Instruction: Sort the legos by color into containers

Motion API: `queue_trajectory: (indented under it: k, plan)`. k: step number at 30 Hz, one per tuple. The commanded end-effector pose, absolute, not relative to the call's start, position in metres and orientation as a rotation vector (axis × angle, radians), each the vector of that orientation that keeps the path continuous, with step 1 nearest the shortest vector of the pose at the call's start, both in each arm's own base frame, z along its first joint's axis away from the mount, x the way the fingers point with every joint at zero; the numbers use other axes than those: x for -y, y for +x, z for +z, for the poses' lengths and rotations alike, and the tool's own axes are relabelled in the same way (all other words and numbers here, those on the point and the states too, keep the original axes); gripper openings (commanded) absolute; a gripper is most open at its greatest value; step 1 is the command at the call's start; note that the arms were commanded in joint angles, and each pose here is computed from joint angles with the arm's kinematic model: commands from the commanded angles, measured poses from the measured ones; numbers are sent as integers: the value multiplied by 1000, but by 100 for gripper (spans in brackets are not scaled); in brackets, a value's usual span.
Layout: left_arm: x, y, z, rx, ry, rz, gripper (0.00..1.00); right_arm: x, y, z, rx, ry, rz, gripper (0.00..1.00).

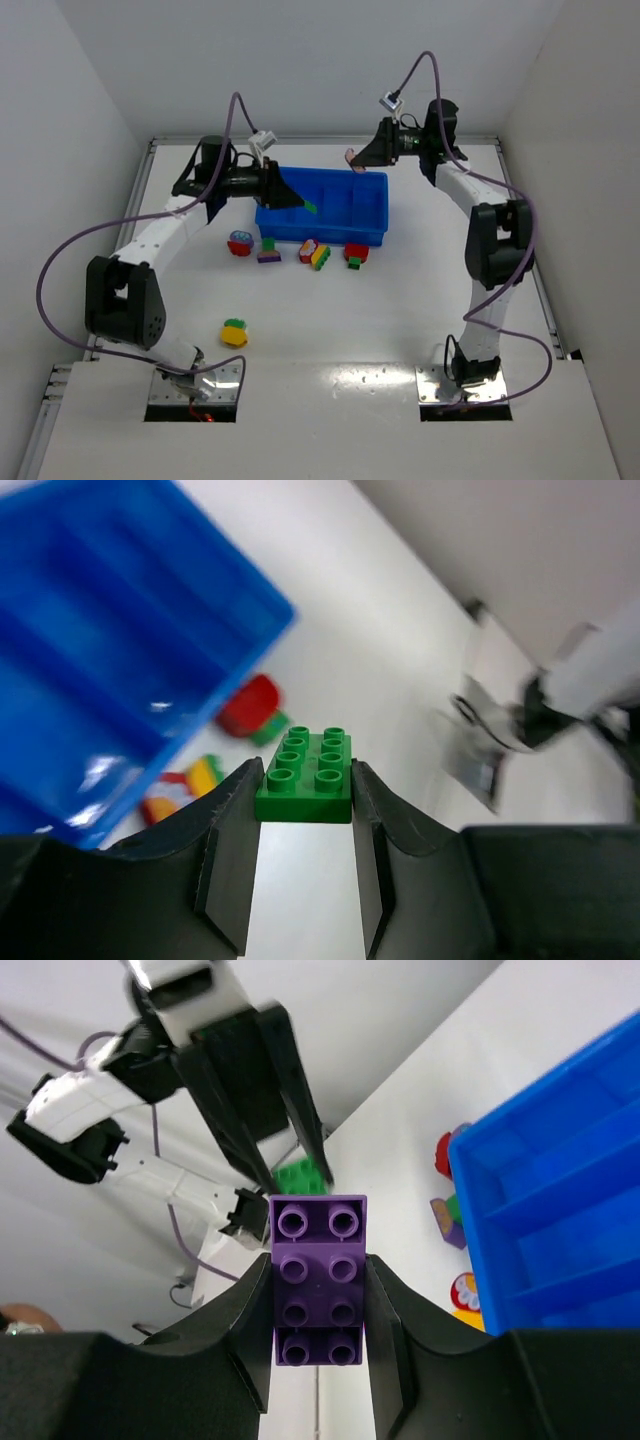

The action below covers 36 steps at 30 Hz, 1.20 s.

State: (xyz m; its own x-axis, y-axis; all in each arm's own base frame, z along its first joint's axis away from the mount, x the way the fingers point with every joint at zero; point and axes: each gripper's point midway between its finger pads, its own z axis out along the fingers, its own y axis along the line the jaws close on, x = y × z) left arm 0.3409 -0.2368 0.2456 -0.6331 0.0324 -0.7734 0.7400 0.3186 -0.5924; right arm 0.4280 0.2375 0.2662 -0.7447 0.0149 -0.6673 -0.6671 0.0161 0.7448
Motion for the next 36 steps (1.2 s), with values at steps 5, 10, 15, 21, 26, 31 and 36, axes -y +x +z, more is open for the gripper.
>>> queue_trajectory:
  k: [5, 10, 15, 21, 26, 31, 36]
  plan:
    - [171, 416, 277, -1879, 378, -569, 8, -214, 435, 244, -1904, -627, 1340, 0]
    - [147, 436, 262, -1941, 246, -271, 8, -166, 463, 203, -2159, -430, 696, 0]
    - [148, 442, 232, -2007, 235, -244, 8, -154, 471, 201, -2176, -356, 584, 0]
    - [152, 457, 205, -2068, 227, -231, 6, -181, 479, 201, -2162, -400, 674, 0]
    - [156, 464, 186, -2108, 238, -233, 12, -204, 484, 206, -2131, -455, 720, 0]
    - [159, 468, 167, -2158, 249, -234, 42, -217, 489, 198, -2141, -471, 748, 0]
    - [163, 469, 166, -2160, 259, -256, 70, -227, 493, 191, -2149, -467, 738, 0]
